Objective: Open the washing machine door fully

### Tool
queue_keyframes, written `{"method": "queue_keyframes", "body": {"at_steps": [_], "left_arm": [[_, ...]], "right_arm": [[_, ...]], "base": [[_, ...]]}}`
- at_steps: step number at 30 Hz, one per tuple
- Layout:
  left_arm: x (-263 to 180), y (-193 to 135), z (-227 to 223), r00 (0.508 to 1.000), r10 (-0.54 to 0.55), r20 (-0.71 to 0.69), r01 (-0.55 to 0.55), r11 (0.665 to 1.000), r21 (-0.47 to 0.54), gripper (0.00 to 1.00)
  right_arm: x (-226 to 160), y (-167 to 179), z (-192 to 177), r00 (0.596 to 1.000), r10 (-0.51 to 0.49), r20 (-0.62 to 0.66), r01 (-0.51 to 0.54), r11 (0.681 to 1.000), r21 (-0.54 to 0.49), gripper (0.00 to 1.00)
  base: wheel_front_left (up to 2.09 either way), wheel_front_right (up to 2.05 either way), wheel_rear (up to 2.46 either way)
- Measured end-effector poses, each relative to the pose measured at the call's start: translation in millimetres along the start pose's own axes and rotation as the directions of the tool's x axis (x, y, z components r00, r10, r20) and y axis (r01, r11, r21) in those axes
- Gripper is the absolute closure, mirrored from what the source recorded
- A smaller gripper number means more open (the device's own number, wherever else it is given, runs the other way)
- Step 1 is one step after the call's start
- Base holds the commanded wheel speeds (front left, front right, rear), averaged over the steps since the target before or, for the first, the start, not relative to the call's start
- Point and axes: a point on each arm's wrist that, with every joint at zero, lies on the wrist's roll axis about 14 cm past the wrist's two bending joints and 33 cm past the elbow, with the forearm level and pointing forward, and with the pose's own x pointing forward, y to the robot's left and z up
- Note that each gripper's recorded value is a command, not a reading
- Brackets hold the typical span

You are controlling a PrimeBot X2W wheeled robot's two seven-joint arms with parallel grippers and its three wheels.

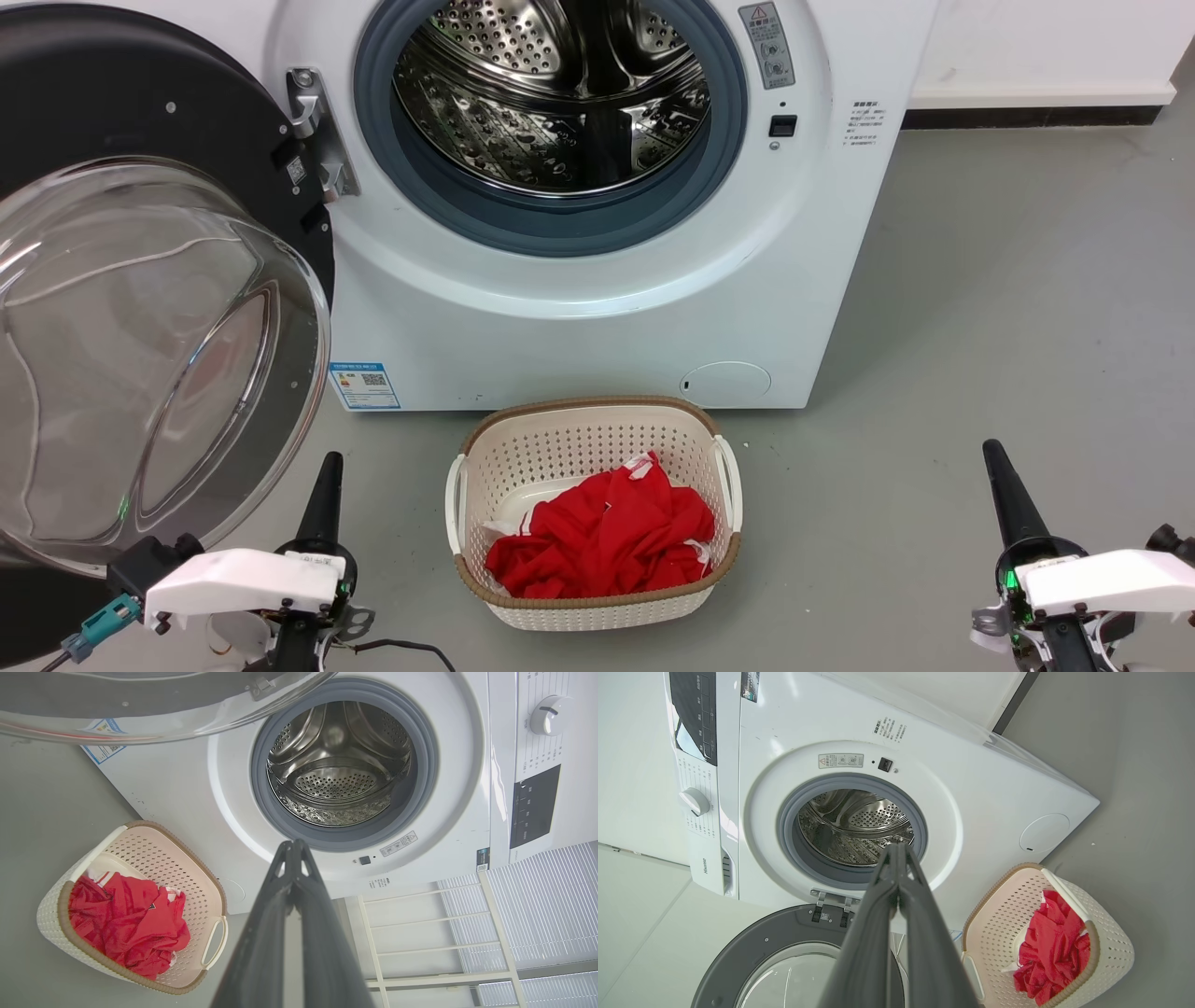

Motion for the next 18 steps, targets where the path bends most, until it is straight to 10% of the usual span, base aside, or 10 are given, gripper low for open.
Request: {"method": "queue_keyframes", "body": {"at_steps": [18], "left_arm": [[-1.2, -4.6, 1.8, 1.000, -0.030, -0.001, 0.030, 0.985, -0.171, 1.00]], "right_arm": [[2.9, 0.6, 1.3, 1.000, 0.002, -0.005, -0.001, 0.986, 0.164, 1.00]], "base": [[0.00, 0.00, 0.00]]}}
